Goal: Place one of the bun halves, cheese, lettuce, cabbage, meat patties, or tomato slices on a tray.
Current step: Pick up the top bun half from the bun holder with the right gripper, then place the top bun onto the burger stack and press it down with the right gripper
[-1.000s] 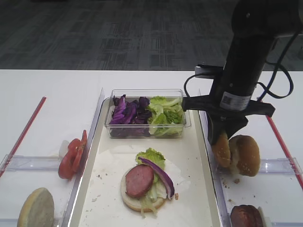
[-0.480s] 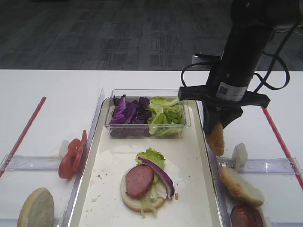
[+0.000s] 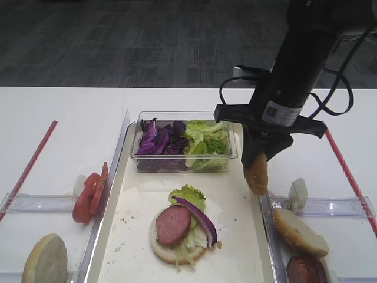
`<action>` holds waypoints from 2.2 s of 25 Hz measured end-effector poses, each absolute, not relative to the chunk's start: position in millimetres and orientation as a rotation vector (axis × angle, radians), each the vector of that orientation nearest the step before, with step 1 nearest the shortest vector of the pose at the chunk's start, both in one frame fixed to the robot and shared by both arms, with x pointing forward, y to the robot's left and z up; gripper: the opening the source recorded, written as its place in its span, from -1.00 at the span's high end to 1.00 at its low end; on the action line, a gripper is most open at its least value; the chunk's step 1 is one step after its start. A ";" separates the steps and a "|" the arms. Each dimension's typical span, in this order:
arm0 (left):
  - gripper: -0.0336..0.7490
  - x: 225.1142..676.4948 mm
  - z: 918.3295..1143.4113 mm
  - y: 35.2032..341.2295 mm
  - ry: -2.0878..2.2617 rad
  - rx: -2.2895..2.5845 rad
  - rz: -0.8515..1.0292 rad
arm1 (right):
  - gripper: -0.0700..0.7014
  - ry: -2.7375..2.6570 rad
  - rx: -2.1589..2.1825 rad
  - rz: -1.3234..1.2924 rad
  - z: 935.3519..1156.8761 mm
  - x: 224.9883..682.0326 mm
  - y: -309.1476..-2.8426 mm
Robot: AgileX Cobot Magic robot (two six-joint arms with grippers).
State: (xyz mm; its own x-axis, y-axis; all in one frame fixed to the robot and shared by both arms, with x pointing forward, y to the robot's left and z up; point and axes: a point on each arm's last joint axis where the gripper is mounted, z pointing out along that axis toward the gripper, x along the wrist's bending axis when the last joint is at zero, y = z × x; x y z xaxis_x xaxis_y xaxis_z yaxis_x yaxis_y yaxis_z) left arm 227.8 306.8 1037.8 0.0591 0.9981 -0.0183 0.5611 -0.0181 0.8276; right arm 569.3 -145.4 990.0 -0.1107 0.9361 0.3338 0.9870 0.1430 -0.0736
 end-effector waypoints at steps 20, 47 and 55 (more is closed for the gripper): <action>-0.16 227.8 1037.8 306.8 1.580 1.661 0.818 | 0.46 -2.132 -1.723 -0.627 1020.5 533.4 -144.4; -0.16 227.8 1037.8 306.8 1.580 1.661 0.818 | 0.52 -1.715 -1.387 -1.164 974.9 493.9 -125.7; -0.16 227.8 1037.8 306.8 1.580 1.661 0.818 | 0.56 -1.658 -1.262 -1.168 953.6 496.6 -119.0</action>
